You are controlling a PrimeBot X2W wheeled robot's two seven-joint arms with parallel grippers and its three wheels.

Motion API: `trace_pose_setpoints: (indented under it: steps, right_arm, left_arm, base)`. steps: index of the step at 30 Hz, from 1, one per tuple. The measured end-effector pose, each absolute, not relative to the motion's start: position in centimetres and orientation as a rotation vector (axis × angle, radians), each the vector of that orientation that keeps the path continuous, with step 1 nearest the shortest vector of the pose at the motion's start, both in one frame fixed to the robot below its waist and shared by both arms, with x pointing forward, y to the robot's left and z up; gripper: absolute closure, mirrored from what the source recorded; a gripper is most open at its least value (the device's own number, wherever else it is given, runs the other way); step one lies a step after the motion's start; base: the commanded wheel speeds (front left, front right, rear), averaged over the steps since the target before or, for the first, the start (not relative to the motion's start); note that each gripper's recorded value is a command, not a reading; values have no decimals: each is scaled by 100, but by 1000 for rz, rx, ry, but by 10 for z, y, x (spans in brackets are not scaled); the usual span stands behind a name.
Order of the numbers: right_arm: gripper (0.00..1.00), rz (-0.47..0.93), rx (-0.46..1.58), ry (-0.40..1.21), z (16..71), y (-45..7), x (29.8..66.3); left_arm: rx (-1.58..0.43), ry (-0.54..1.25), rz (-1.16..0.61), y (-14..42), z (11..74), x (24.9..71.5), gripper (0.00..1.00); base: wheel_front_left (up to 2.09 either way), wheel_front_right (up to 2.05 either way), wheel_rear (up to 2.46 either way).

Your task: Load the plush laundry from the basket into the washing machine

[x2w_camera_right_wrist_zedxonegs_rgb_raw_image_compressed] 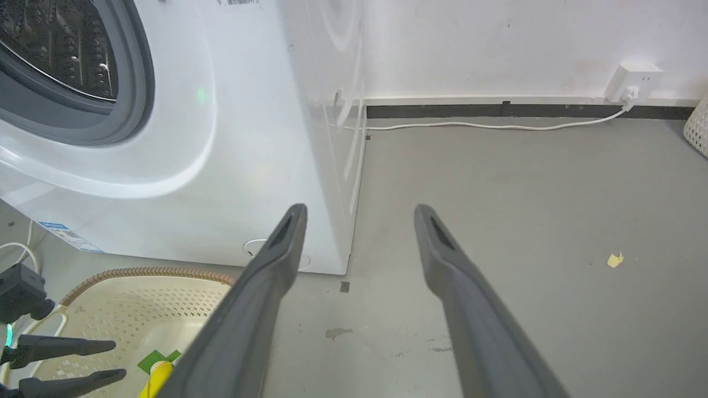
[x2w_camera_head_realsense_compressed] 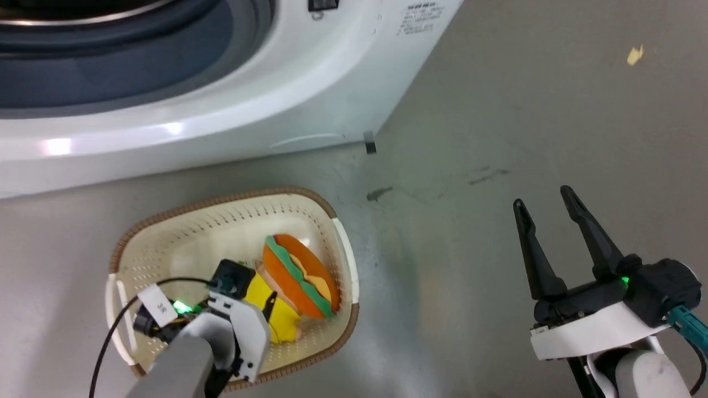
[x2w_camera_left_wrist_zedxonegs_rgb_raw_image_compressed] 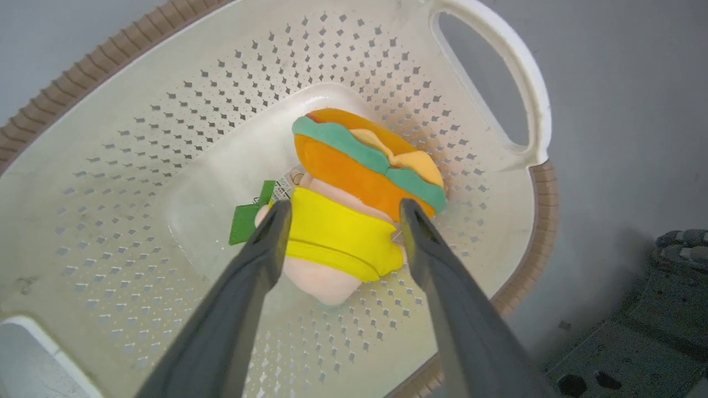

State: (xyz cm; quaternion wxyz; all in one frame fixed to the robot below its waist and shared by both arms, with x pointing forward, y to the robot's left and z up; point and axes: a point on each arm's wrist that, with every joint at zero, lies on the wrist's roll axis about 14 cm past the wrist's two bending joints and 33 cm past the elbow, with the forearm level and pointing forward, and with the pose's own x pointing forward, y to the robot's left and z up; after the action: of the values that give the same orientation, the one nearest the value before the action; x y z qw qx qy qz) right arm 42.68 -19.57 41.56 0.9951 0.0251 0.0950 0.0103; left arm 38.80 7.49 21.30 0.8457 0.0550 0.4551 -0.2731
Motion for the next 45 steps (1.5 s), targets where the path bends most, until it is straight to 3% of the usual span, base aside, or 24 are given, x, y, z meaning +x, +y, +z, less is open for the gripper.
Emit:
trace_pose_setpoints:
  steps: [19, 36, 37, 38, 45]
  right_arm:
    - [0, -14, 65, 290, 356, -207, 438]
    - [0, -61, 65, 385, 311, -221, 431]
    - [0, -63, 64, 387, 309, -222, 431]
    - [0, -65, 66, 388, 307, -223, 432]
    - [0, -76, 61, 372, 306, -229, 438]
  left_arm:
    - [356, 1214, -784, 87, 115, 388, 0]
    - [414, 1375, -871, 97, 45, 375, 0]
    - [415, 1386, -880, 98, 42, 372, 67]
    - [416, 1395, -884, 97, 38, 371, 100]
    - [417, 1422, -879, 101, 24, 375, 100]
  base:
    - [0, 0, 0]
    - [0, 0, 0]
    - [0, 0, 0]
    - [0, 0, 0]
    - [0, 0, 0]
